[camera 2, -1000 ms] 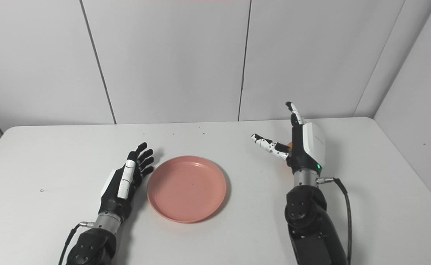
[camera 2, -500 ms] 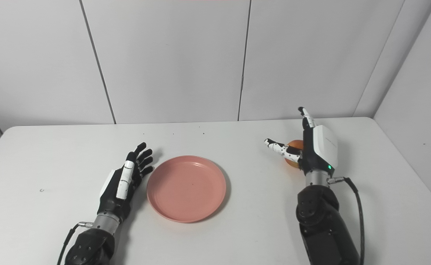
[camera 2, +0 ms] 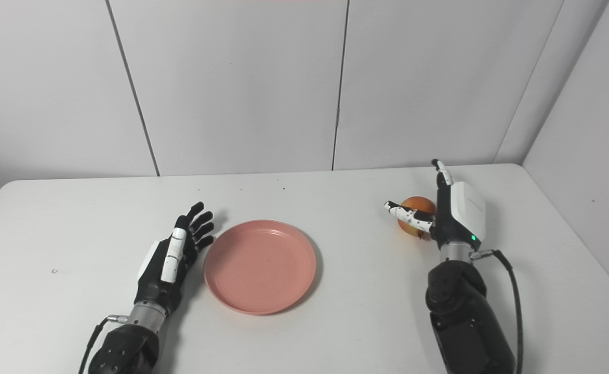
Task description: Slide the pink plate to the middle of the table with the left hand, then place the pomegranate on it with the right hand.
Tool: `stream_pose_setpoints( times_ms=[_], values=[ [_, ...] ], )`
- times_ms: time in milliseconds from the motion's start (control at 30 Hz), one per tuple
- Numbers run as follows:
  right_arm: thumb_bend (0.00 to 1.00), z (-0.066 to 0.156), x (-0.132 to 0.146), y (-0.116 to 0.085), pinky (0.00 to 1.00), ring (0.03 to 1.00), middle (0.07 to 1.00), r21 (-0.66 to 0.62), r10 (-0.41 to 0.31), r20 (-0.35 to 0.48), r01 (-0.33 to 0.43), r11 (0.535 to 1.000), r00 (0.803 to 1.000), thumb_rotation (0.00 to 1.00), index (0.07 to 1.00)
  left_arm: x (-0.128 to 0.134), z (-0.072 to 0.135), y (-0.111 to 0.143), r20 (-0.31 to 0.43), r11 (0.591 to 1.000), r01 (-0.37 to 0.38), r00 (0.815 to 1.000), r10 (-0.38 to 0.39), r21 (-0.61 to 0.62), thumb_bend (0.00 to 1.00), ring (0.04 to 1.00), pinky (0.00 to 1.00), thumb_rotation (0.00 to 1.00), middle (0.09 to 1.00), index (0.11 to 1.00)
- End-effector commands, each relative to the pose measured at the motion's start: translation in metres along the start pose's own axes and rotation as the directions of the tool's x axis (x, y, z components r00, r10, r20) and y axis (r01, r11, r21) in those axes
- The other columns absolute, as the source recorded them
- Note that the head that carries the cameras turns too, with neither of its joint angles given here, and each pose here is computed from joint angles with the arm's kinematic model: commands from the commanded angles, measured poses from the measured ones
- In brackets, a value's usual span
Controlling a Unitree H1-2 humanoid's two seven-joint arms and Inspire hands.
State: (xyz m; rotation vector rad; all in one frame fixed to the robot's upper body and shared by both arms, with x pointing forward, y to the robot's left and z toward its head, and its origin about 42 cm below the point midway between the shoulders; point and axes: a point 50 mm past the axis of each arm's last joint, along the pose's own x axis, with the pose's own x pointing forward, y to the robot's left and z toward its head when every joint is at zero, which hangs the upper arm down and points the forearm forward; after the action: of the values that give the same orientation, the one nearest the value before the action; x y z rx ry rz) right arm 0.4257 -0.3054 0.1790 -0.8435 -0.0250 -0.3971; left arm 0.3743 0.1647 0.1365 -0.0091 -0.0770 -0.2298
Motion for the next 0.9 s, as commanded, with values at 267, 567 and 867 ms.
stream_pose_setpoints(
  times_ms=[267,567,867],
  values=[
    [0.87,0.007,0.019,-0.005,0.69,0.828,0.876,0.009,0.005,0.004,-0.005,1.0,1.0,0.34,0.866,0.005,0.018,-0.002,0.077,1.0,0.006,0.997,-0.006,-0.006,0.66,0.921,0.89,1.0,0.922,0.922],
    [0.87,0.002,0.019,0.003,0.7,0.824,0.879,0.053,0.049,-0.02,-0.048,0.997,0.999,0.31,0.863,0.005,0.018,-0.004,0.072,1.0,0.005,0.997,-0.006,0.005,0.65,0.921,0.89,1.0,0.922,0.923],
    [0.7,0.002,0.015,0.007,0.54,0.64,0.7,0.118,0.018,-0.019,-0.016,0.993,1.0,0.09,0.745,0.005,0.018,-0.005,0.072,1.0,0.004,0.997,-0.005,0.011,0.66,0.916,0.89,1.0,0.916,0.916]
  ],
)
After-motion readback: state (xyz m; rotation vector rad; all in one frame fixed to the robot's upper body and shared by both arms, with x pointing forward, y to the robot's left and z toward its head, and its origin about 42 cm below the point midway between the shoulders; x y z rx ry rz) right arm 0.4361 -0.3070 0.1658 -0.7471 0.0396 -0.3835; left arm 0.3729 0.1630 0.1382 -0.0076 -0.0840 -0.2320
